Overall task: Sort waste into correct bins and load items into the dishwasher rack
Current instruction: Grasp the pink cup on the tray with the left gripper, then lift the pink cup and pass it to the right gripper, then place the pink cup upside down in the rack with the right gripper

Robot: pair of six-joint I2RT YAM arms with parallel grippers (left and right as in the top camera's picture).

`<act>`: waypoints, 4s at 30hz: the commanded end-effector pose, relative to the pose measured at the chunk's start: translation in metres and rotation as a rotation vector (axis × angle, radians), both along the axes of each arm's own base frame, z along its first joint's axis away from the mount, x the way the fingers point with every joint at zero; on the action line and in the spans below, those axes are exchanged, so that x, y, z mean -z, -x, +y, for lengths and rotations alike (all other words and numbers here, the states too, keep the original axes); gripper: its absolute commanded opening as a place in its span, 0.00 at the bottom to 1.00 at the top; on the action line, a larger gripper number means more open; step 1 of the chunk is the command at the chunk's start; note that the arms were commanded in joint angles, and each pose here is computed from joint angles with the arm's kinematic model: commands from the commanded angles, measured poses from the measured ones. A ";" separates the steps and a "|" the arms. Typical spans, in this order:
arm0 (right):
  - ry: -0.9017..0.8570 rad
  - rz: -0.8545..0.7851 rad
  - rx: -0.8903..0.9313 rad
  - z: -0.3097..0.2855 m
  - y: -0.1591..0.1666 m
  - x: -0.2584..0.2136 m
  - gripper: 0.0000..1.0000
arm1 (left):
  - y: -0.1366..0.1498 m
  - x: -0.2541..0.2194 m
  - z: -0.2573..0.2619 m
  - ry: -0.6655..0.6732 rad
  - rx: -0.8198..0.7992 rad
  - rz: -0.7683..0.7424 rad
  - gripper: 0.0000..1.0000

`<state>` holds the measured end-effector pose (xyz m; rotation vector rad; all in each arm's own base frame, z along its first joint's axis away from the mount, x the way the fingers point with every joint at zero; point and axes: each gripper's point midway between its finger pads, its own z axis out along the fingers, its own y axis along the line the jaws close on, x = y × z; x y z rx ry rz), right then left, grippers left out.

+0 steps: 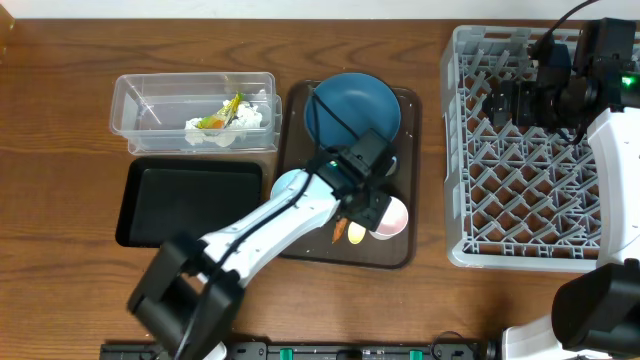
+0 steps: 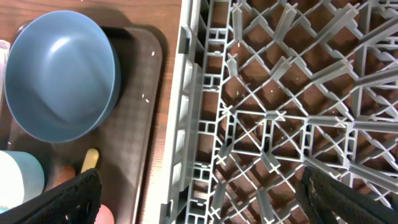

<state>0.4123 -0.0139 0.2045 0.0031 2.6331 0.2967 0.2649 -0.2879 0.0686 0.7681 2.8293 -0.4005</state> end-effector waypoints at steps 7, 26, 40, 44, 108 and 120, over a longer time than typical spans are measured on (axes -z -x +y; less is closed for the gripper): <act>-0.004 0.015 0.006 0.002 0.000 0.005 0.99 | 0.001 0.016 0.001 -0.023 -0.008 0.025 0.11; 0.005 -0.009 -0.050 0.005 -0.003 0.004 0.99 | -0.108 -0.129 0.043 0.506 -0.279 -0.150 0.06; -0.670 -0.541 -0.983 0.159 0.025 -0.063 0.99 | -0.132 -0.191 0.080 1.025 -0.129 -0.010 0.06; -0.752 -0.607 -1.086 0.185 0.032 -0.065 0.99 | -0.119 -0.201 0.069 1.084 -0.035 0.019 0.06; 0.102 0.070 0.396 -0.072 0.047 -0.029 0.01 | -0.111 -0.111 0.239 -0.040 -0.795 -0.266 0.39; 0.228 0.255 0.696 -0.177 0.105 -0.038 0.01 | -0.111 -0.111 0.239 -0.041 -0.795 -0.264 0.39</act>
